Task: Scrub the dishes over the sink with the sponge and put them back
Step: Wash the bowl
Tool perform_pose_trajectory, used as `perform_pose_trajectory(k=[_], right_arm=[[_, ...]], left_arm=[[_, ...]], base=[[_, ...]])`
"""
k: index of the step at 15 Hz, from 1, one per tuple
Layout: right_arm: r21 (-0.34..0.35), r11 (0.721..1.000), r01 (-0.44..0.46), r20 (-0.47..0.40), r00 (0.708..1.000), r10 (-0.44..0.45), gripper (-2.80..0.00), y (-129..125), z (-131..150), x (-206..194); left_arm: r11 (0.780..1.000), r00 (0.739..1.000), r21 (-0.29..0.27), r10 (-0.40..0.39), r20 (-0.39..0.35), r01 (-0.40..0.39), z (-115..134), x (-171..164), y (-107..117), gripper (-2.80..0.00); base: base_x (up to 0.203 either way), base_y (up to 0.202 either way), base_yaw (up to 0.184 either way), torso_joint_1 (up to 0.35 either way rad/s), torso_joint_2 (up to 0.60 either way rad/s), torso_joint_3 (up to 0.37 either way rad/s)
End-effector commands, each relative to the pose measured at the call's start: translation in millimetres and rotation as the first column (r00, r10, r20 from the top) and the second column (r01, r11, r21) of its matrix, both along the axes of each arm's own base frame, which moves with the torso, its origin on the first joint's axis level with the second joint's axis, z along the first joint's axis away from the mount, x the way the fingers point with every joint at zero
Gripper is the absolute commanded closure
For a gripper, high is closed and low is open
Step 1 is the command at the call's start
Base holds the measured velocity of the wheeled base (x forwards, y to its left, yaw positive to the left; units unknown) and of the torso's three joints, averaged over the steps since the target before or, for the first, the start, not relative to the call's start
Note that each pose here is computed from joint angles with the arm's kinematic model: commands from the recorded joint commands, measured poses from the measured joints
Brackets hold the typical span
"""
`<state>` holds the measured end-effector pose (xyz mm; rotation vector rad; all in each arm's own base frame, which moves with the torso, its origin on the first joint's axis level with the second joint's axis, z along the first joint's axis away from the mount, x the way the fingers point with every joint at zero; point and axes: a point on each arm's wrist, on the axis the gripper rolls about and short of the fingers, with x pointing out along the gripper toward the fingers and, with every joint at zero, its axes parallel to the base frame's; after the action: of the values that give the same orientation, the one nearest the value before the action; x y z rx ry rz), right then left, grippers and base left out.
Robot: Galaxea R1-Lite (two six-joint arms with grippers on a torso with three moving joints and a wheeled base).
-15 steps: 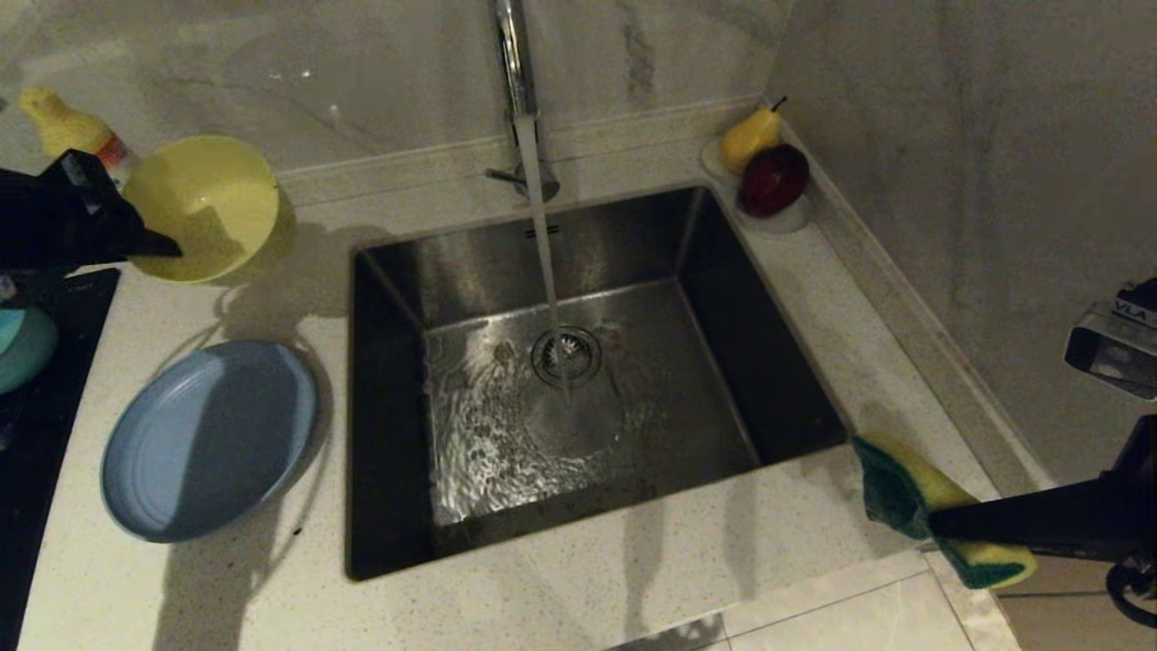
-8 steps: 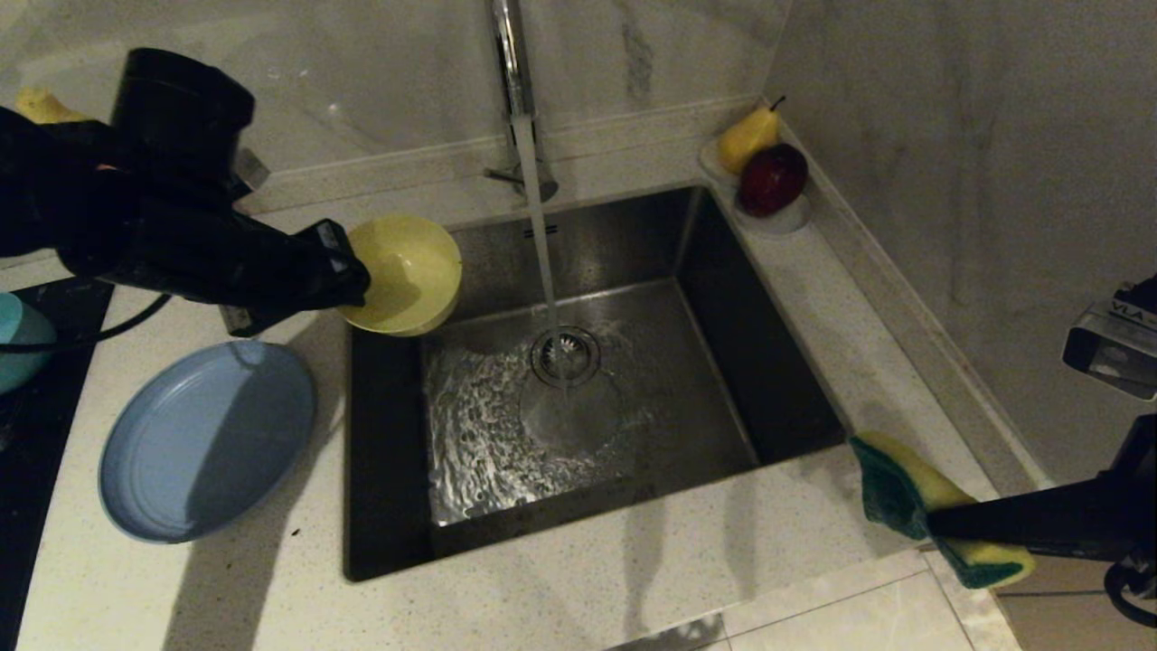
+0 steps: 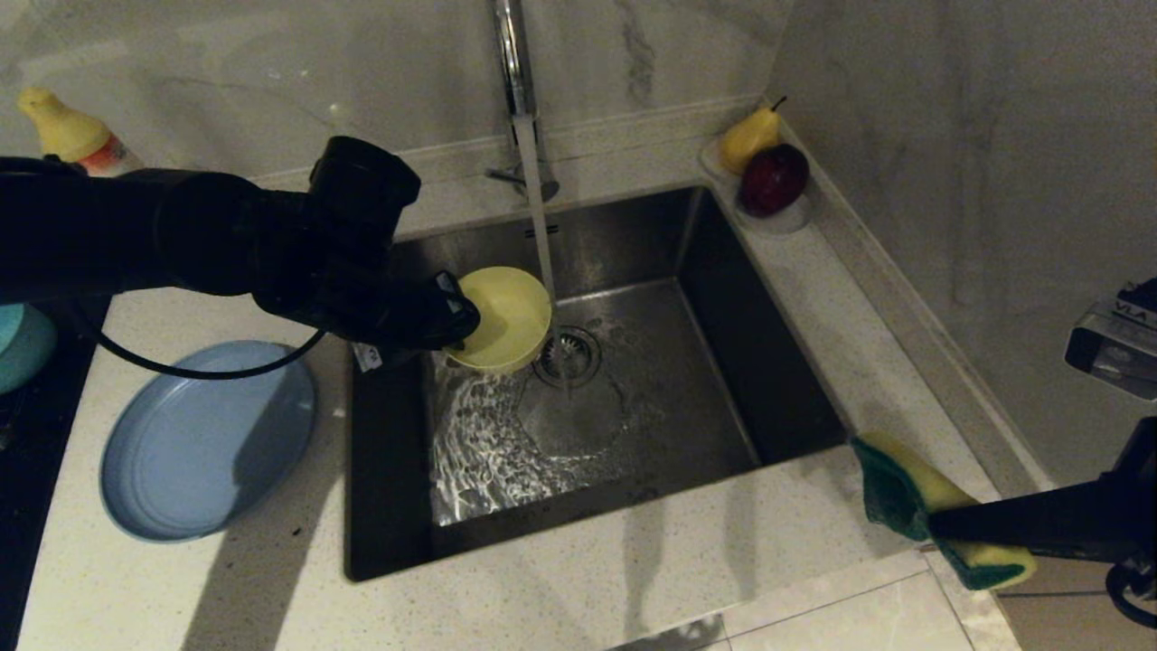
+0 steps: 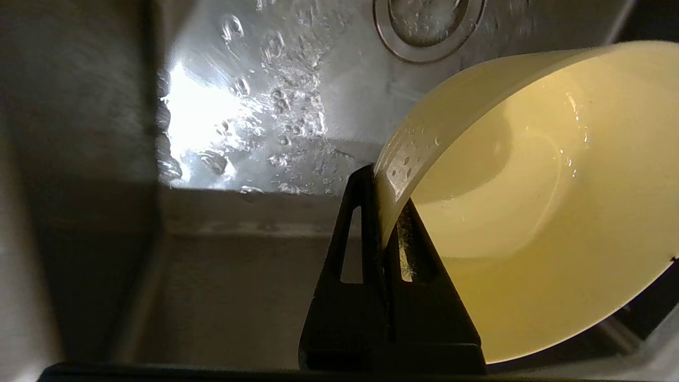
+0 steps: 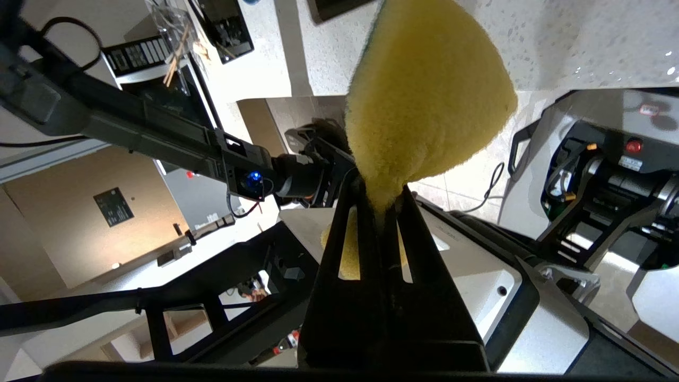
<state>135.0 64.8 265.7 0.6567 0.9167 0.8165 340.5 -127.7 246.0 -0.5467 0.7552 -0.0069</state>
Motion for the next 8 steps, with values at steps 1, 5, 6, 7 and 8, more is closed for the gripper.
perform_pose_trajectory(k=[1,5,6,7,8], right_arm=[[0.005,1.000,-0.001,0.002,1.000,0.001,0.00,-0.4,1.5,-1.1],[0.004,1.000,-0.001,0.001,1.000,0.001,0.00,-0.3,1.1,-0.4],[0.004,1.000,-0.001,0.001,1.000,0.001,0.00,-0.3,1.1,-0.4],[0.000,1.000,-0.005,0.001,1.000,0.005,0.00,0.1,0.1,0.6],[-0.006,1.000,-0.010,0.004,1.000,0.010,0.00,0.4,-1.2,1.5]], left_arm=[[1.000,1.000,0.001,-0.010,-0.029,0.010,-15.5,9.7,-10.2,0.00],[0.999,0.999,-0.022,-0.031,-0.017,0.031,-29.6,17.2,-32.9,0.00],[0.999,0.999,-0.026,-0.034,-0.009,0.034,-31.0,18.8,-34.8,0.00],[0.999,0.999,-0.028,-0.035,0.000,0.035,-32.4,20.7,-36.2,0.00],[0.999,0.999,-0.029,-0.033,0.002,0.033,-32.4,21.4,-36.0,0.00]], base=[[0.000,0.000,0.000,0.000,0.00,0.000],[0.000,0.000,0.000,0.000,0.00,0.000],[0.000,0.000,0.000,0.000,0.00,0.000],[0.000,0.000,0.000,0.000,0.00,0.000],[0.000,0.000,0.000,0.000,0.00,0.000]])
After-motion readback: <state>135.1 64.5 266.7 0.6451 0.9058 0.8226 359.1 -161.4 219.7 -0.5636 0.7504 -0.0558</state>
